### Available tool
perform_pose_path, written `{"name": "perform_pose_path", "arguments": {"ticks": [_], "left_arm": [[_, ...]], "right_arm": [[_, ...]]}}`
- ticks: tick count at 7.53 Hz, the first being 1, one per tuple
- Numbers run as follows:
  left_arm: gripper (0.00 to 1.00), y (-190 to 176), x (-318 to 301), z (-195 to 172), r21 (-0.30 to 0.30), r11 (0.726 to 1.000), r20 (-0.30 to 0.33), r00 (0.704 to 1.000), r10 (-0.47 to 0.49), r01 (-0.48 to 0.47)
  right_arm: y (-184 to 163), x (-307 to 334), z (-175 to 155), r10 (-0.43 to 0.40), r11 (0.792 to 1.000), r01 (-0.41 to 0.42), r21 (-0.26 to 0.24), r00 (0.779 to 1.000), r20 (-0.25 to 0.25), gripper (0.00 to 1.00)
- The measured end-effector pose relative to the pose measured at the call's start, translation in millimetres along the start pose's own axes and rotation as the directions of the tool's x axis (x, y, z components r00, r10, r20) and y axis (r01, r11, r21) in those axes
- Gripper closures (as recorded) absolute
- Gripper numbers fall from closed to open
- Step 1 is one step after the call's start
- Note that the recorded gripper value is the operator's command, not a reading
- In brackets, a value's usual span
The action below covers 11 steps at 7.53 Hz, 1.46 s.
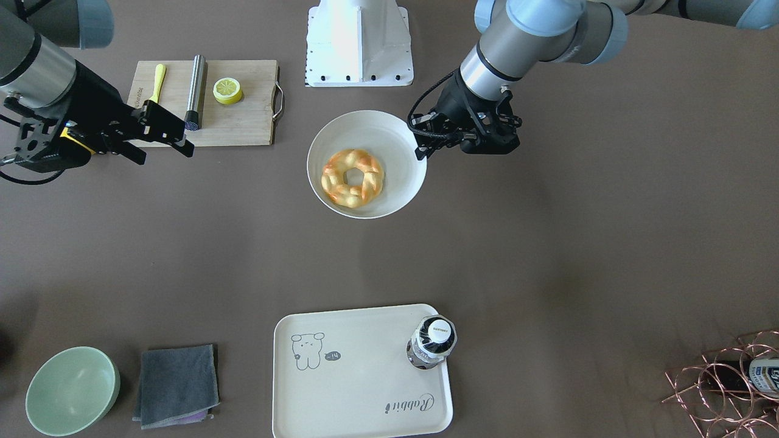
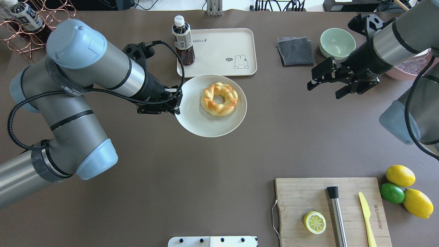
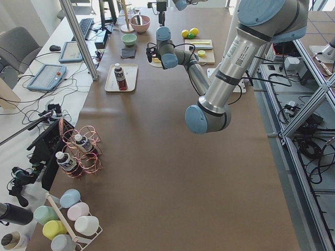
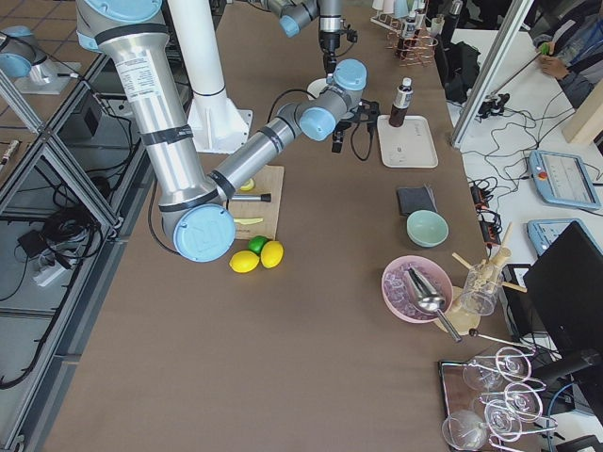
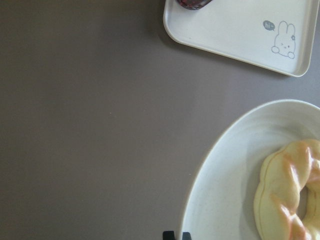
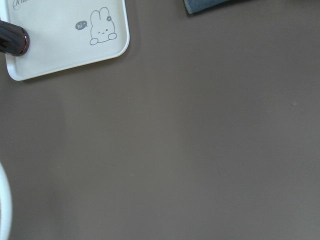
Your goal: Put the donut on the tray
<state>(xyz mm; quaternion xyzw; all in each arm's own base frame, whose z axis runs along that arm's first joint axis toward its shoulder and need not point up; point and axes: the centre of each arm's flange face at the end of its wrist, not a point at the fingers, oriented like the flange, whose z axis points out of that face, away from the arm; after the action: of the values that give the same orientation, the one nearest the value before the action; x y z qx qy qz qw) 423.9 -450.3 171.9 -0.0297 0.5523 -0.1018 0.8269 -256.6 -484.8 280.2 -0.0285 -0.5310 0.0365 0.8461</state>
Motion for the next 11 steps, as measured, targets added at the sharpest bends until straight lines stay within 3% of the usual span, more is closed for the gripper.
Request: {"name": "perform_pose_path", "arguments": {"ticks": [4,8,11], "left_arm": [[1.00,36.6,58.9,27.3,0.040,0.999,-0.005,1.000,-0.030,0.031],[1.00,50.4,79.4,30.3,0.058,0.997,-0.028,0.998,-0.052,0.053],[1.00,49.4,84.5,24.9,0.063,0.997,-0.040,0.998,-0.051,0.054]], "right_arm": [[19.9,-57.0,33.7,0.026,1.000,-0.026,0.005,1.000,0.001,0.00],[28.4,-70.9,46.3,0.043,0.999,-0.043,0.013,0.999,-0.005,0.21],[33.1,-71.5,48.4,0.055,0.998,-0.055,0.016,0.998,-0.006,0.25]]}}
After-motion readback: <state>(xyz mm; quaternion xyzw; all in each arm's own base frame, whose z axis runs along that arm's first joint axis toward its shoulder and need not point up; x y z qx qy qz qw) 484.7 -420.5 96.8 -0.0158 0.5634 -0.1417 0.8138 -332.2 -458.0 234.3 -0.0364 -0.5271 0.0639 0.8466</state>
